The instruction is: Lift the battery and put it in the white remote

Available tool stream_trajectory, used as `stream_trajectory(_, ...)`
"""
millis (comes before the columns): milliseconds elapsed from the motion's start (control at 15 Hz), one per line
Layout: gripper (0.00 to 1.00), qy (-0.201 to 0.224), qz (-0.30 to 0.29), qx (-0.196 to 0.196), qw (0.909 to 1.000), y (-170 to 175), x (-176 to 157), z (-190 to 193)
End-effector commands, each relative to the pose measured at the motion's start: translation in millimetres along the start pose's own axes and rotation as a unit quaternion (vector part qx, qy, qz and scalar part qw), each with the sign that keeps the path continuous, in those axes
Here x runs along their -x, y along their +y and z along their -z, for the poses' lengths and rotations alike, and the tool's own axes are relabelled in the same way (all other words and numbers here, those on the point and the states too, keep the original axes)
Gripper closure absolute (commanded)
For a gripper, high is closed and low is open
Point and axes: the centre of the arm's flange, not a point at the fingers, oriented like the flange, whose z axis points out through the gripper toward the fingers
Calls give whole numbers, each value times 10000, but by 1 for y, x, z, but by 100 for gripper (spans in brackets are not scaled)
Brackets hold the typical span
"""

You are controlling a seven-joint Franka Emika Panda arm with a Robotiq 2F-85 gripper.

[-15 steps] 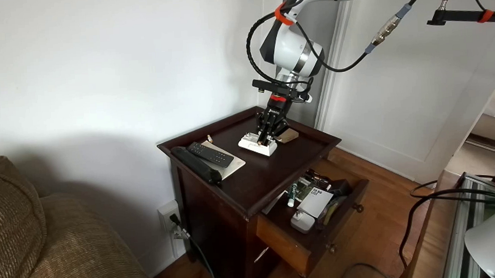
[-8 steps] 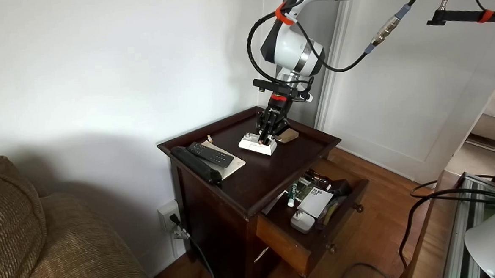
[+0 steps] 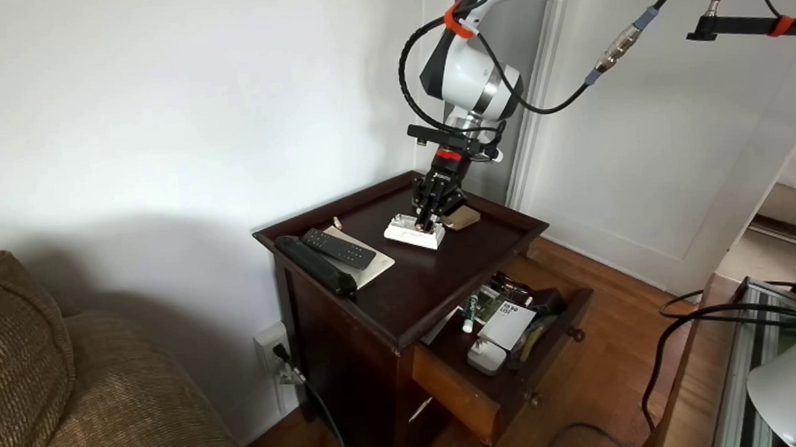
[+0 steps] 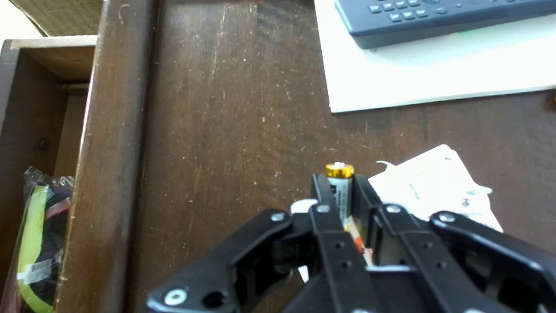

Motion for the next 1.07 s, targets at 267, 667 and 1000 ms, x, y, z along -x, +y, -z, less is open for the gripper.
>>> stream_trajectory(267,96,-22,168,238,9996,3,-12,7)
stream_trajectory(667,96,310,470,369,9977,1,-19,9)
stream_trajectory(1000,96,374,812,455,9950,-2,-17,8)
